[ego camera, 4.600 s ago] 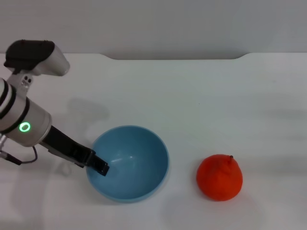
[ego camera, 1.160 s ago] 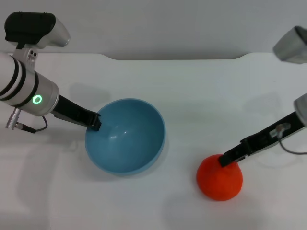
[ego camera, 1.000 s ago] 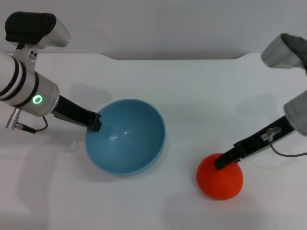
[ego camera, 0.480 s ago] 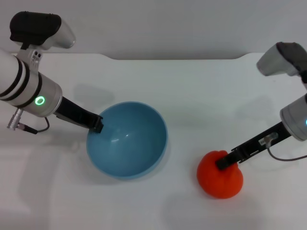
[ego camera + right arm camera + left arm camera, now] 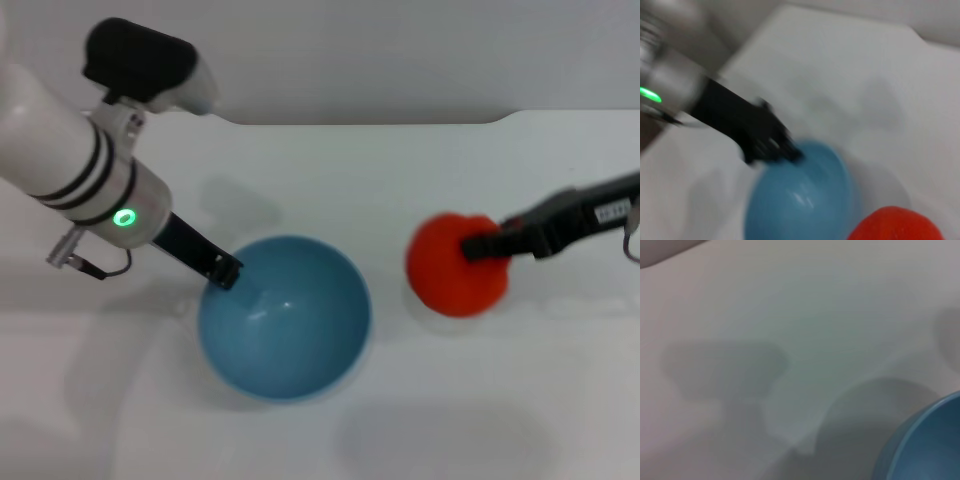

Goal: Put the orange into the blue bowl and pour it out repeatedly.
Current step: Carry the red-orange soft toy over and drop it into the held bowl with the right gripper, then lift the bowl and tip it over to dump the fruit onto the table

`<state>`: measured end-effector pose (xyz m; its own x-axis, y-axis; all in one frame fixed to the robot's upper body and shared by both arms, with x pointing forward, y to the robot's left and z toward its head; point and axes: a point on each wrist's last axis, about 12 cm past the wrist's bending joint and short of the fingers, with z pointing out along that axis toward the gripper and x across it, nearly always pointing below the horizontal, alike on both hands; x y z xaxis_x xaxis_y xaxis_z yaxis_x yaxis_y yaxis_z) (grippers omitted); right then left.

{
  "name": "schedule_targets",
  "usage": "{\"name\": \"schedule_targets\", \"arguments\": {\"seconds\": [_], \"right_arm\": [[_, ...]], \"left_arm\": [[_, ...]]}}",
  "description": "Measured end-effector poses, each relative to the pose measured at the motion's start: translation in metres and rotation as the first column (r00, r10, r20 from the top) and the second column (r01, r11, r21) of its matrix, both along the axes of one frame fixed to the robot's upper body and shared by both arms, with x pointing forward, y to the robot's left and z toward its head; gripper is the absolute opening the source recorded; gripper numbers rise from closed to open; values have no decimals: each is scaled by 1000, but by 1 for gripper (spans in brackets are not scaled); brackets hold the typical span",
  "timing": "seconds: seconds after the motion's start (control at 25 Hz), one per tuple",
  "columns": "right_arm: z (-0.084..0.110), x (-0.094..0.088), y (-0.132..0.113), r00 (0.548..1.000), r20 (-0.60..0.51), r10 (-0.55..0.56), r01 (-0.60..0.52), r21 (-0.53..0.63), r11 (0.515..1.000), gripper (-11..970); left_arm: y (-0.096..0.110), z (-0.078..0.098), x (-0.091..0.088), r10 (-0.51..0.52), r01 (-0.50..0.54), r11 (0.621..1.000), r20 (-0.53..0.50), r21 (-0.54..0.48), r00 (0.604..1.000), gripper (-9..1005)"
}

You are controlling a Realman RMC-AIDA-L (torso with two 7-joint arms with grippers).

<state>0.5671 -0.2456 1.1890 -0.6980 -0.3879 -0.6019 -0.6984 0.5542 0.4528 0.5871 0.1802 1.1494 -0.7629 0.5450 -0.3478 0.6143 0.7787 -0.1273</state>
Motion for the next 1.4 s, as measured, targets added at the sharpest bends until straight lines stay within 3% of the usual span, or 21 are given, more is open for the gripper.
{"name": "schedule_targets", "arguments": {"seconds": [0.16,0.28,0.56,0.76,1.0,1.16,1.24,1.4], "right_arm": [[24,5,23,989,95,111,-117,57,992,117],[26,7,35,982,114,151,-157,46,987,117],[15,9,78,946,135,296,-292,-53,955,118],[8,14,89,945,158,288,-277,-84,957,191],[11,16,84,950,182,253,-244,-69,967,278],[14,17,74,960,188,205,-200,-45,979,410],[14,19,63,973,178,144,-143,-21,990,443],[6,22,17,992,81,-100,99,18,995,441]], "left_arm": [[-25,1,-4,-83,84,995,-7,50,996,-1],[-30,3,-5,-92,92,994,-7,53,996,-1],[-41,11,-3,-100,100,994,3,38,995,-1],[-45,16,-3,-111,111,994,19,18,994,-1],[-46,20,0,-114,115,993,49,-8,992,-1],[-43,23,2,-99,102,995,91,-20,991,-2],[-40,26,1,-89,94,995,125,-32,988,-2],[-21,40,-8,-43,64,996,278,-67,960,-2]]}}
